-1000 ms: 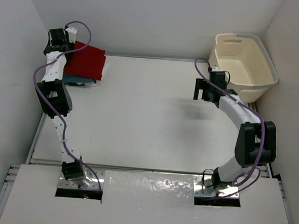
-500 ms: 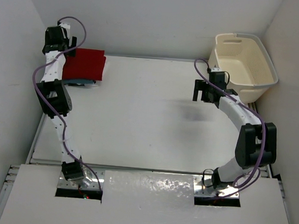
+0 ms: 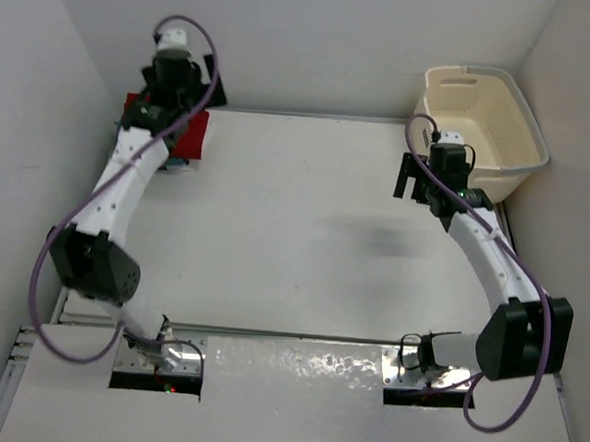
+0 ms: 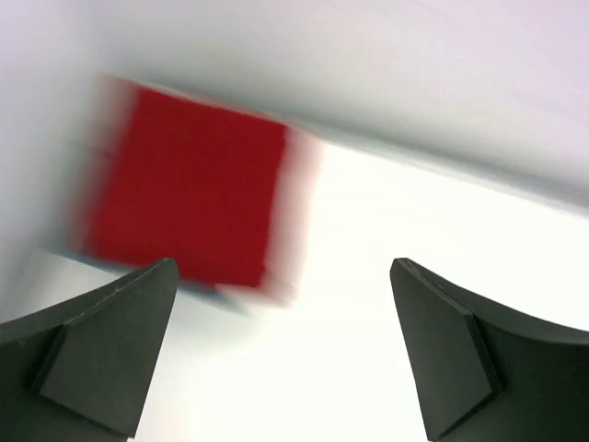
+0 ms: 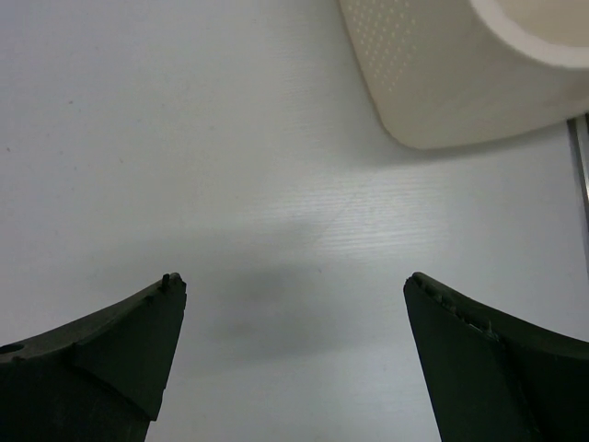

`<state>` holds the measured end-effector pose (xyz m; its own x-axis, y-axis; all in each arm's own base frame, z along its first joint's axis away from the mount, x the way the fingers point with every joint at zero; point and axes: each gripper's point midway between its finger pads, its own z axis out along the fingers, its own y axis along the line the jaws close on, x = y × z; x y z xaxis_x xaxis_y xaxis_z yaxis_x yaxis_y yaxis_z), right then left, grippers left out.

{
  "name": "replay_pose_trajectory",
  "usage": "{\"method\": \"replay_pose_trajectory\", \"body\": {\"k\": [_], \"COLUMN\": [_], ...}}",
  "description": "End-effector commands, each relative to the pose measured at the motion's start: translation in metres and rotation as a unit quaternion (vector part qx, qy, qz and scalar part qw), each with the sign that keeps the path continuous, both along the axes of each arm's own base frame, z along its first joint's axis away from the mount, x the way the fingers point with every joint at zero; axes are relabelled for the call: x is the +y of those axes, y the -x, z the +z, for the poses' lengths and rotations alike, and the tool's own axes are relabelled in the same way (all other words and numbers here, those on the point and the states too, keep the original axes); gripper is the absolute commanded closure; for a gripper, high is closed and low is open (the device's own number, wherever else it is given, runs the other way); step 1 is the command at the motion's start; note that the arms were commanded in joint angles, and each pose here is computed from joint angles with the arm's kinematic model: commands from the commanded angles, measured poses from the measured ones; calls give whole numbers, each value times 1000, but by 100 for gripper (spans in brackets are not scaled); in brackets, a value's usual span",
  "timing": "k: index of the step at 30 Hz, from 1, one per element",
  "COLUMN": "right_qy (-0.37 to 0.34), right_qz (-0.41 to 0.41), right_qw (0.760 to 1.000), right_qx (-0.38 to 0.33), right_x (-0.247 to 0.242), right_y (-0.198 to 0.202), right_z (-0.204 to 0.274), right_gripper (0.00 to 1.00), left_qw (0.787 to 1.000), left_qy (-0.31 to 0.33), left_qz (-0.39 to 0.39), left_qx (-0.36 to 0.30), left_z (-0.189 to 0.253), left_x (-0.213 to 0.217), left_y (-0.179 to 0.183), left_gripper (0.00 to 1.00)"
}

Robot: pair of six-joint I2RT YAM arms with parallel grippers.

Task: Fold and stack the t-shirts
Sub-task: Put the neatly folded tshirt into the corner of the board with the left arm

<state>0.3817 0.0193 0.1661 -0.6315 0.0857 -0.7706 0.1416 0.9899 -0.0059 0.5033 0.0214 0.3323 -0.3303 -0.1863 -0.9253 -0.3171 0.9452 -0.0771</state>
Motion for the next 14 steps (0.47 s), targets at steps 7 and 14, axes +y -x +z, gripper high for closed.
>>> {"method": "replay_pose_trajectory", "body": {"k": [7, 14], "right_qy": [4, 14], "right_qz": [-68, -85], "right_qw": [998, 996], "right_qx": [-10, -16], "right_x": [-23, -32], "right_y": [68, 83], "right_z": [-31, -38], "right_gripper": [1, 1], "left_qw": [983, 985], "left_qy": [162, 154], "left_qz": [-33, -5], "left_qx": [75, 74], "left_z": [-105, -111], "left_x": [-106, -99], "left_y": [100, 112], "left_gripper": [0, 0]}}
